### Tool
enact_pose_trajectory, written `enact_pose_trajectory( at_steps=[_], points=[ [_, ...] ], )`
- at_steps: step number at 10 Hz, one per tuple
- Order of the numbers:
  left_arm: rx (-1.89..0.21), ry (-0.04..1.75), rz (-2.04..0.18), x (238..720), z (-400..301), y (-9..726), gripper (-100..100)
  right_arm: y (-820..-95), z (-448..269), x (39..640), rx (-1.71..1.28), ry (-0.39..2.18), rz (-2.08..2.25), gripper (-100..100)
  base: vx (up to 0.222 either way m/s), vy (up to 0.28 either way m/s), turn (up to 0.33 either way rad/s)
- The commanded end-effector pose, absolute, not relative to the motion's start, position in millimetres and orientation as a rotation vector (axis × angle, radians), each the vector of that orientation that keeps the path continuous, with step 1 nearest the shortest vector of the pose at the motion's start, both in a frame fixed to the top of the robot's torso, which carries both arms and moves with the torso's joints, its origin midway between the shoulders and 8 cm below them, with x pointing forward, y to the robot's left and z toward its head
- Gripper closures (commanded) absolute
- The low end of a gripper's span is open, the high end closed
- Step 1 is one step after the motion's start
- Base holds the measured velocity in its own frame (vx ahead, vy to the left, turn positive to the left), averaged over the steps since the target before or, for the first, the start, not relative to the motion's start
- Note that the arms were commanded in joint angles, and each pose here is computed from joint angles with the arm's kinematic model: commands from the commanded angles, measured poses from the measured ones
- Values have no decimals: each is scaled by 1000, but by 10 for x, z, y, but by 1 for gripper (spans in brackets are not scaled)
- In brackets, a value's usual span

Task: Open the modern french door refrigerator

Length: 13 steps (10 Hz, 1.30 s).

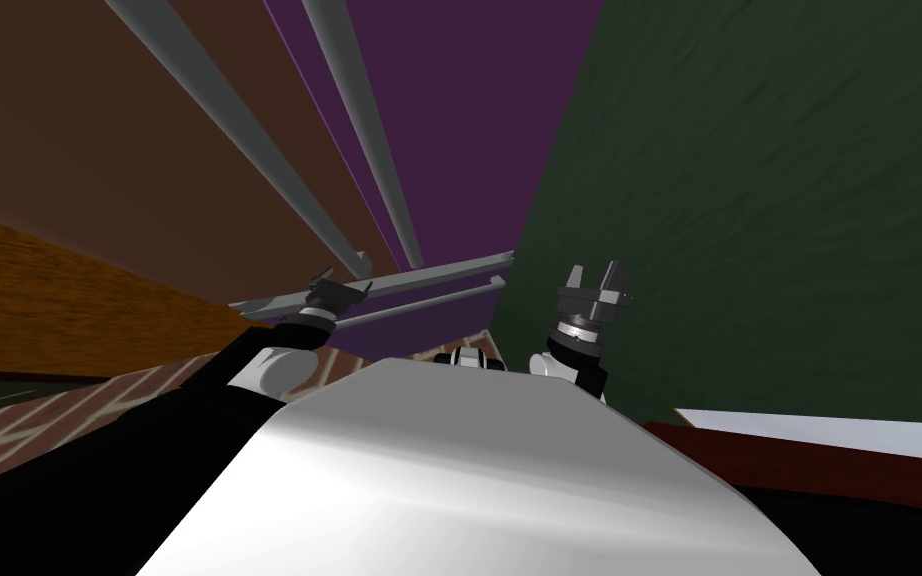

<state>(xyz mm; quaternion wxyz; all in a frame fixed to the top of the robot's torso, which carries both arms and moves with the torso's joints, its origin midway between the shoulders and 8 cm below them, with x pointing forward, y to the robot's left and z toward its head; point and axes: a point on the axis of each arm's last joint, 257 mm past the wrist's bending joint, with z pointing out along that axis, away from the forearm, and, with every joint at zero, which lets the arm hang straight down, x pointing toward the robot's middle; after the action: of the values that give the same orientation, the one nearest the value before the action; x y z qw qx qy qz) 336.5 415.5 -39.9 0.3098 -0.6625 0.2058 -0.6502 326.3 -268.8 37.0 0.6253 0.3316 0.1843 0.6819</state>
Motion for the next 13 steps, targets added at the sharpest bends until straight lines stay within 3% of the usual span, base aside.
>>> enact_pose_trajectory(
  at_steps=[1, 5, 6, 13],
  points=[
    [-1697, 580, -1762, 3341, -131, 3952, -100, -2676, 361, 3269, 764, 424, 1568, 0, -5, -6, -1],
    [-1697, 576, -1769, 3336, -106, 3936, -100, -2649, 347, 3277, 769, 426, 1576, 0, 38, 31, -1],
    [-1699, 574, -1770, 3335, -106, 3936, 100, -2649, 347, 3277, 769, 426, 1576, 0, 2, -6, -1],
    [-1690, 754, -1912, 3620, -68, 3253, 100, -2648, 348, 3279, 768, 426, 1576, 0, -232, 137, -123]
  ],
)
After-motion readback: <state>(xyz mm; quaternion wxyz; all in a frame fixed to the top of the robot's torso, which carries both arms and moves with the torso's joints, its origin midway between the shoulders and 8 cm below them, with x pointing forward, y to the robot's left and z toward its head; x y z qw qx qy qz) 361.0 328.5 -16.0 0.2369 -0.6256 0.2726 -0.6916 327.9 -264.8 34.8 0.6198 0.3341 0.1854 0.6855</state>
